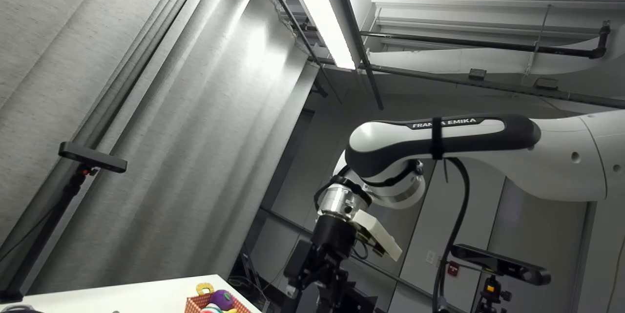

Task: Pour the contents in the bowl into the blue cup

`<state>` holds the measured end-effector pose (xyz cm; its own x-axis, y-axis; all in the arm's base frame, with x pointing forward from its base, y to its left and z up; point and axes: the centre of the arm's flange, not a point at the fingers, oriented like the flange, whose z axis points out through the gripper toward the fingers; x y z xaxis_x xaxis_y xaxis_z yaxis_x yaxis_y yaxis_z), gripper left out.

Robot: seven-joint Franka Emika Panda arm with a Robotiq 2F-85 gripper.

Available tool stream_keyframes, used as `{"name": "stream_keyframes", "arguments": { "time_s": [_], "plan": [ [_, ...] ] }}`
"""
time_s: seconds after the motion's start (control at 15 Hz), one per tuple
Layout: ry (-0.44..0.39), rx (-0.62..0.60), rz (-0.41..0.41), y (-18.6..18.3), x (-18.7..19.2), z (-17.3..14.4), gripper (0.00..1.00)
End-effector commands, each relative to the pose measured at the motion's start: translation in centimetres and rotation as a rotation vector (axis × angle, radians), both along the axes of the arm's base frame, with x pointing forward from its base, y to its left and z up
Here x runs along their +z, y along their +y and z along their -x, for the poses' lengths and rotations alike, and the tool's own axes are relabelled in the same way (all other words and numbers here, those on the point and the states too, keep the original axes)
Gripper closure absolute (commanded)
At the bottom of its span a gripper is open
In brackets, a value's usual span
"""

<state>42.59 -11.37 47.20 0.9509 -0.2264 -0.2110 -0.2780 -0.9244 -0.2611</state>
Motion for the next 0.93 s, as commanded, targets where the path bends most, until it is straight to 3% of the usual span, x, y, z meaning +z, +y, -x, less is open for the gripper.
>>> {"name": "stream_keyframes", "arguments": {
  "time_s": [0.0,0.53,0.87],
  "plan": [
    [0.0,0.0,0.0,0.0,0.0,0.0,0.0],
    [0.0,0.0,0.0,0.0,0.0,0.0,0.0],
    [-0.028,-0.005,0.019,-0.5,-0.4,-2.1,0.0]
  ]
}}
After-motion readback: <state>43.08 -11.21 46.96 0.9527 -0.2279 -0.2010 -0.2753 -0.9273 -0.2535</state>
